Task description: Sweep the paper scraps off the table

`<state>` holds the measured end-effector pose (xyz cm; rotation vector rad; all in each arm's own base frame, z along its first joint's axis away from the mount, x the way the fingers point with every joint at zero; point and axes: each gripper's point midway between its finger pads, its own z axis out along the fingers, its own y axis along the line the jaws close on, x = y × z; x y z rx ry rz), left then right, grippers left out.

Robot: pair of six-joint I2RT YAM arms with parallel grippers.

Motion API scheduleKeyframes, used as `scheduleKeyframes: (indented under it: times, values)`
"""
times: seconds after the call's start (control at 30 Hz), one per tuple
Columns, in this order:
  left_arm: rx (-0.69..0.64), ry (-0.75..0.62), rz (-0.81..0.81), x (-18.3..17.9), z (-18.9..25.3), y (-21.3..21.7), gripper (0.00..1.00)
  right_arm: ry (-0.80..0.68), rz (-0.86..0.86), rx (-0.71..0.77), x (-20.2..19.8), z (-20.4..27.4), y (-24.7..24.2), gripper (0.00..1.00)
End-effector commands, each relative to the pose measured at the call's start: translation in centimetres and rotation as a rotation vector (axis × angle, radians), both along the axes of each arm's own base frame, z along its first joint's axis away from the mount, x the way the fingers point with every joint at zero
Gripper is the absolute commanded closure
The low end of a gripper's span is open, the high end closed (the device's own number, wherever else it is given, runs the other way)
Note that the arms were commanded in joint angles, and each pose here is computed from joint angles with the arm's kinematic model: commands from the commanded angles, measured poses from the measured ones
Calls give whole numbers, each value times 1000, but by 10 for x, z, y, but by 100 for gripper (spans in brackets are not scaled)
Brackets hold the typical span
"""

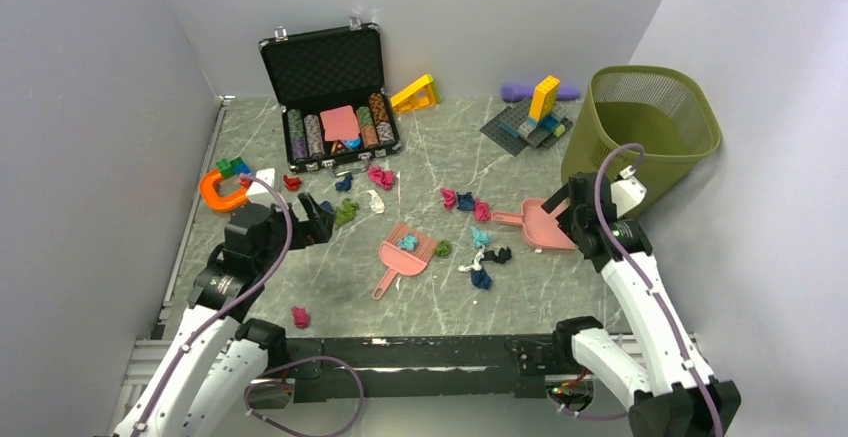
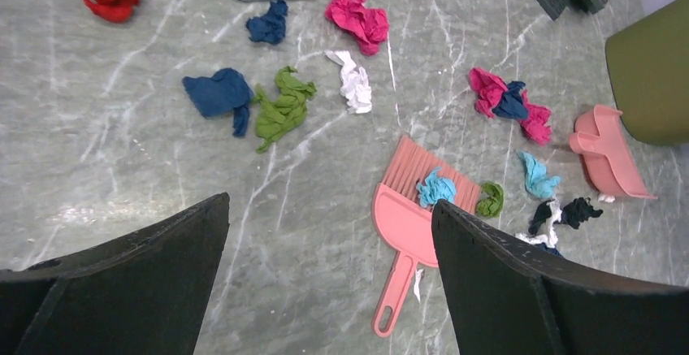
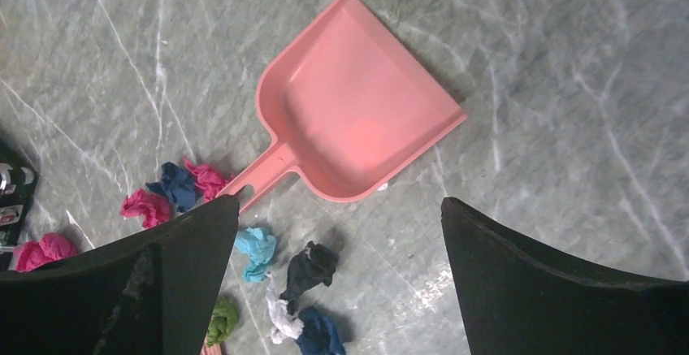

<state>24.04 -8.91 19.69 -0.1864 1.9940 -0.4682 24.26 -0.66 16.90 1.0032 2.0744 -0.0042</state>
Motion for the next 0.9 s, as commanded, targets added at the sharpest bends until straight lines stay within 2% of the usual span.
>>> scheduleKeyframes:
  times: [0.0,0.17,0.3,0.5,0.77,0.87]
  values:
    - [-78,-23,-59,7,-3,-19,2,-15,-48,138,23,-1,18,0]
    - [-77,-39,-63,10,-6,-20,2,91,-129,249,36,-18,33,0]
    - [-81,-30,-91,10,-13,-25,2,103,-129,372,52,-28,59,1]
    - [-65,5,-159,0,-25,-44,2,130,-102,388,68,-41,92,2]
    - [148,82,-276,-36,-63,-96,1,148,135,405,77,-47,142,0]
    - [292,80,-326,-43,-80,-114,6,100,173,399,76,-38,141,0]
